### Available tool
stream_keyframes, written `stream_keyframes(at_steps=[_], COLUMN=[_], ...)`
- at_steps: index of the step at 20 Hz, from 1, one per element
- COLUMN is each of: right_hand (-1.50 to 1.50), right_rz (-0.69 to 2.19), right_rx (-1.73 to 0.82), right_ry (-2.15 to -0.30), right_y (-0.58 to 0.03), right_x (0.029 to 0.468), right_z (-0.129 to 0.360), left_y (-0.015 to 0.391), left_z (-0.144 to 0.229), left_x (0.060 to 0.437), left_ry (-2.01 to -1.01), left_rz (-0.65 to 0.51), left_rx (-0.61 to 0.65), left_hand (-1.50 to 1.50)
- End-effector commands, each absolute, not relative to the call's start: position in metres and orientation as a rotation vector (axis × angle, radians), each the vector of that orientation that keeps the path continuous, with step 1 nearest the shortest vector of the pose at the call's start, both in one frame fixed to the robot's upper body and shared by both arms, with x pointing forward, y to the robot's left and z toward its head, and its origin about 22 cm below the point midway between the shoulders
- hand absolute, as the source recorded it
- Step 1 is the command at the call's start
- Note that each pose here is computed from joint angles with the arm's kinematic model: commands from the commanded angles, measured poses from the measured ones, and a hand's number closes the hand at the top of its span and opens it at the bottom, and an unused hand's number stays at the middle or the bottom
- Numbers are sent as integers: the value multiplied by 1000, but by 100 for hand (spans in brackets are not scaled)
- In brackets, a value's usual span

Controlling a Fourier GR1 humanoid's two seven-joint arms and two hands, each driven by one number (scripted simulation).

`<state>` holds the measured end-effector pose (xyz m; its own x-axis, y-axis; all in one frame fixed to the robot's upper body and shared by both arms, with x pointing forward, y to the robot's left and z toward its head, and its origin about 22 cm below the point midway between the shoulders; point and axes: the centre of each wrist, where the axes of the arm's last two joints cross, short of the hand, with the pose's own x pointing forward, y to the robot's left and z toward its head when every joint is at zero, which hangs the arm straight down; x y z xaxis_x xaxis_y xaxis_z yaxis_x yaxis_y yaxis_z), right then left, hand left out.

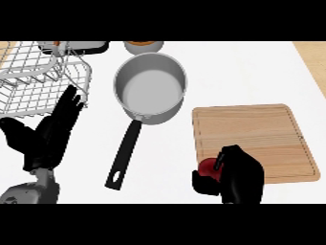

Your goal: Pick the pear from the cutting board and place it in the pot

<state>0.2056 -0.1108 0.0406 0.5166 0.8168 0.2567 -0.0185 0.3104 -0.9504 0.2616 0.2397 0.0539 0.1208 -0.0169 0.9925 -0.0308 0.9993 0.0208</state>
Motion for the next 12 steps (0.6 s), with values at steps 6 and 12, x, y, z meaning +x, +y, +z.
stream_keyframes(at_steps=[6, 12], right_hand=[150, 150], right_rz=[420, 431], right_rx=[-1334, -1420], right_ry=[-1093, -1332], right_y=[-56, -42], right_x=[144, 133], right_z=[117, 154], left_y=[236, 225], left_z=[53, 58], left_x=[265, 270], left_ry=[-1446, -1476], left_rz=[-11, -17], left_rx=[26, 34], left_hand=[0, 0])
